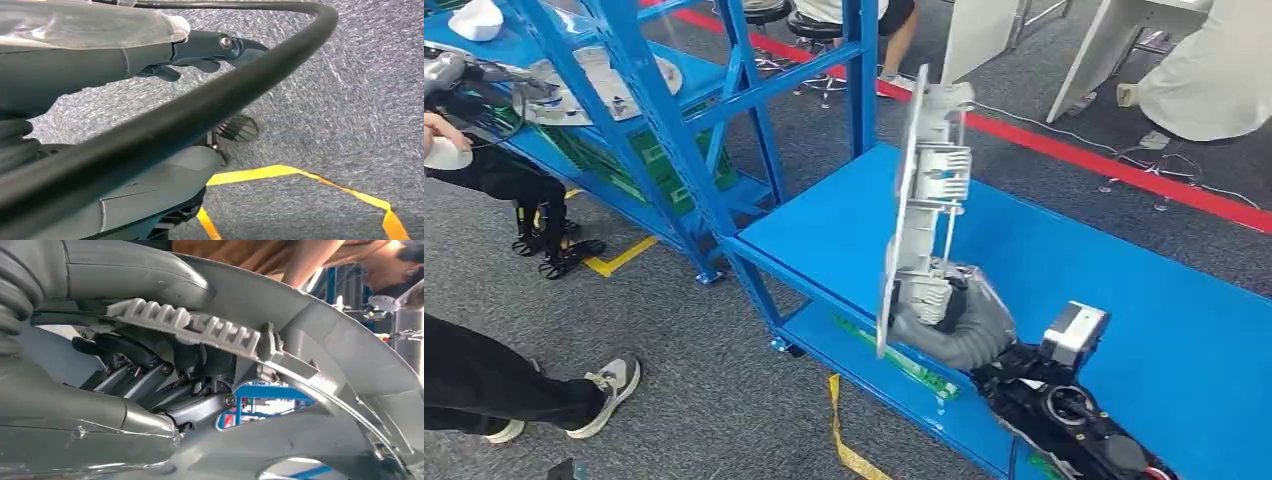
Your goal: Take the parts from the cabinet and place them on the table.
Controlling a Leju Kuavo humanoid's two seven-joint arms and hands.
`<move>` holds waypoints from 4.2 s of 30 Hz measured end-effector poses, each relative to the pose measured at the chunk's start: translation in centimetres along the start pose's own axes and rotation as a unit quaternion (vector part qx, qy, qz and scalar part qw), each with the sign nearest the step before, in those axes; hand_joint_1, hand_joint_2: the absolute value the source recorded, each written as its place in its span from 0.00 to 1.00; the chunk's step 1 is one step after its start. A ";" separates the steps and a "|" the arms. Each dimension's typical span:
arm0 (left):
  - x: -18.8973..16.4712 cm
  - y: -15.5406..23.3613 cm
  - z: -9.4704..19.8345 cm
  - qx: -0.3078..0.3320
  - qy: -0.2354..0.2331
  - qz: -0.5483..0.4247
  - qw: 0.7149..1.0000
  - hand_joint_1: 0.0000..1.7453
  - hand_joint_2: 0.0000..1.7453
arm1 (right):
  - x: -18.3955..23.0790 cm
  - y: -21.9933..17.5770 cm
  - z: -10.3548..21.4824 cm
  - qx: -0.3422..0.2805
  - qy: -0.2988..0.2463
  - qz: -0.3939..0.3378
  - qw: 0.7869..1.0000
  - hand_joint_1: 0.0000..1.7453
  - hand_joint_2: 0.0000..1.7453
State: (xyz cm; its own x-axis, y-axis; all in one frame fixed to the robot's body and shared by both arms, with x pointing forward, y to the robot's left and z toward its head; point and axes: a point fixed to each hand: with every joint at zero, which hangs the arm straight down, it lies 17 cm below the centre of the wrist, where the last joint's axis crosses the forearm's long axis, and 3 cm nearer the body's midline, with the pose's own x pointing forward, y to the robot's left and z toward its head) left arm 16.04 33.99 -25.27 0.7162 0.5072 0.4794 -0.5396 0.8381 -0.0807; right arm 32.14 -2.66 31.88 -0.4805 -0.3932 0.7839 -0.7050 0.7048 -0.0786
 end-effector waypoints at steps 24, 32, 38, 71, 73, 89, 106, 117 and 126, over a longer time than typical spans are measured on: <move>-0.1 -0.1 0.0 -0.001 0.001 -0.004 1.000 0.00 1.00 | -1.9 1.4 0.7 -0.006 0.021 -0.040 0.999 1.00 1.00; -0.2 0.0 0.0 0.001 0.004 -0.004 1.000 0.00 1.00 | -1.8 2.5 0.9 0.011 0.018 -0.033 0.999 1.00 1.00; -0.2 0.0 0.0 0.001 0.004 -0.004 1.000 0.00 1.00 | -1.9 2.9 0.9 0.016 0.018 -0.033 0.999 1.00 1.00; -0.1 0.1 0.0 -0.001 0.006 -0.004 1.000 0.00 1.00 | -2.6 3.4 1.2 0.012 0.028 -0.049 0.998 1.00 1.00; 0.2 0.0 -0.1 -0.001 0.004 -0.003 1.000 0.00 1.00 | -2.6 3.4 1.2 0.012 0.027 -0.050 0.998 1.00 1.00; -0.1 -0.3 0.0 -0.002 0.006 -0.001 1.000 0.00 1.00 | -2.8 3.3 1.1 0.013 0.029 -0.050 0.998 1.00 1.00; -0.2 0.0 0.0 0.001 0.009 -0.002 1.000 0.00 1.00 | -2.9 3.4 1.0 0.013 0.032 -0.051 0.998 1.00 1.00; -0.2 0.2 -0.1 0.002 0.010 -0.003 1.000 0.00 1.00 | -3.1 3.4 1.3 0.011 0.036 -0.053 0.998 1.00 1.00; -0.3 -0.2 0.0 -0.001 0.010 -0.003 1.000 0.00 1.00 | -3.0 3.4 1.2 0.010 0.034 -0.052 0.998 1.00 1.00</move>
State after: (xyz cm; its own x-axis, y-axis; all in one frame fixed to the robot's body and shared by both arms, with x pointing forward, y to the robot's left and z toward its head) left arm 15.96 33.73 -25.42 0.7284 0.5059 0.4621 -0.5343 0.8416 -0.0792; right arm 30.57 0.15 28.56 -0.3686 -0.4223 0.8281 -0.7597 0.6503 -0.0065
